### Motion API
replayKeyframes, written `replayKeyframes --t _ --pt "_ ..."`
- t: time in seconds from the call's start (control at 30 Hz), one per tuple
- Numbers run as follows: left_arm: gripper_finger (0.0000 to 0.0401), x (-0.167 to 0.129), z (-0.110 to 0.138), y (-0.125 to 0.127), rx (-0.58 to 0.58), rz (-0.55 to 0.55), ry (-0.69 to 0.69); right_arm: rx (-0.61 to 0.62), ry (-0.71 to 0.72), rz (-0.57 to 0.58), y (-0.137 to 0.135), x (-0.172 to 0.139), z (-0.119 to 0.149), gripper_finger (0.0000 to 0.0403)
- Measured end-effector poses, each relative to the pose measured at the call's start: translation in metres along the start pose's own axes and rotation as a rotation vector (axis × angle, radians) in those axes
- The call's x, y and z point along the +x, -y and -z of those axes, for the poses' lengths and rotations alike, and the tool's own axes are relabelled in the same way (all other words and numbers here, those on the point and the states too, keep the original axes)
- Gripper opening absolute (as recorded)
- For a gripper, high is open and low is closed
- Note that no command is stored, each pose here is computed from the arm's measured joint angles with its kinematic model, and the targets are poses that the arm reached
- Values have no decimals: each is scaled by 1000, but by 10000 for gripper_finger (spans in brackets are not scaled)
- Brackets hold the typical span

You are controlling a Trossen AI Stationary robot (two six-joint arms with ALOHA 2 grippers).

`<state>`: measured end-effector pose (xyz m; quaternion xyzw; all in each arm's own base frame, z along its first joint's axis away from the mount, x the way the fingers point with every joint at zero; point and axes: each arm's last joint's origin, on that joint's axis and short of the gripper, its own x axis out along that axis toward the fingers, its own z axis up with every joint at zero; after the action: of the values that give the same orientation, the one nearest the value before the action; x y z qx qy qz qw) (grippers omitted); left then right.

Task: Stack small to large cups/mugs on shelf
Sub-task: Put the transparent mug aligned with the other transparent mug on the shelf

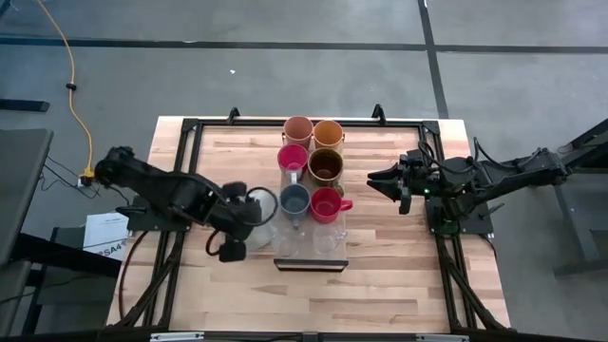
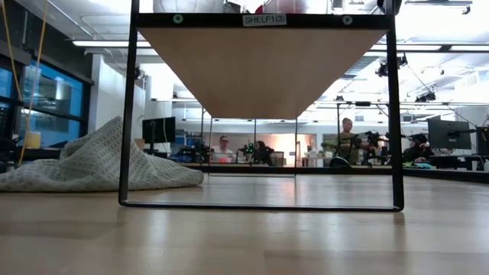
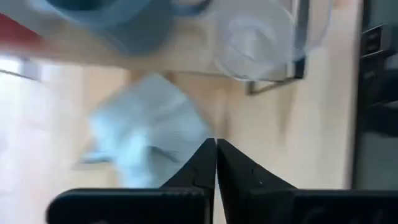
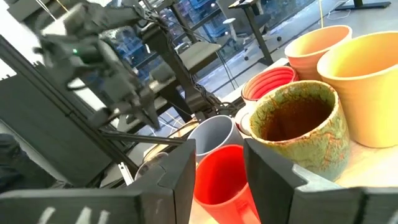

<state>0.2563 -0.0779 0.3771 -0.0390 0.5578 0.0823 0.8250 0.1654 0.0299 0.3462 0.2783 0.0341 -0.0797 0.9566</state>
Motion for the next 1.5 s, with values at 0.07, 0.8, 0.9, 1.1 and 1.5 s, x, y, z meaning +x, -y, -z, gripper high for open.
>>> replayKeyframes --t 0.07,0.8,0.9,1.1,1.5 --pt "4 13 10 0 -62 61 16 0 0 1 0 0 0 126" --pt "0 59 1 18 -194 288 159 -4 -9 7 1 0 1 126" --pt "0 62 0 19 -188 279 155 -5 -10 7 1 0 1 126" --pt "0 63 -3 19 -193 255 182 -7 -14 10 1 0 1 126" --pt "0 63 -8 16 -191 244 230 -5 -12 9 1 0 1 126"
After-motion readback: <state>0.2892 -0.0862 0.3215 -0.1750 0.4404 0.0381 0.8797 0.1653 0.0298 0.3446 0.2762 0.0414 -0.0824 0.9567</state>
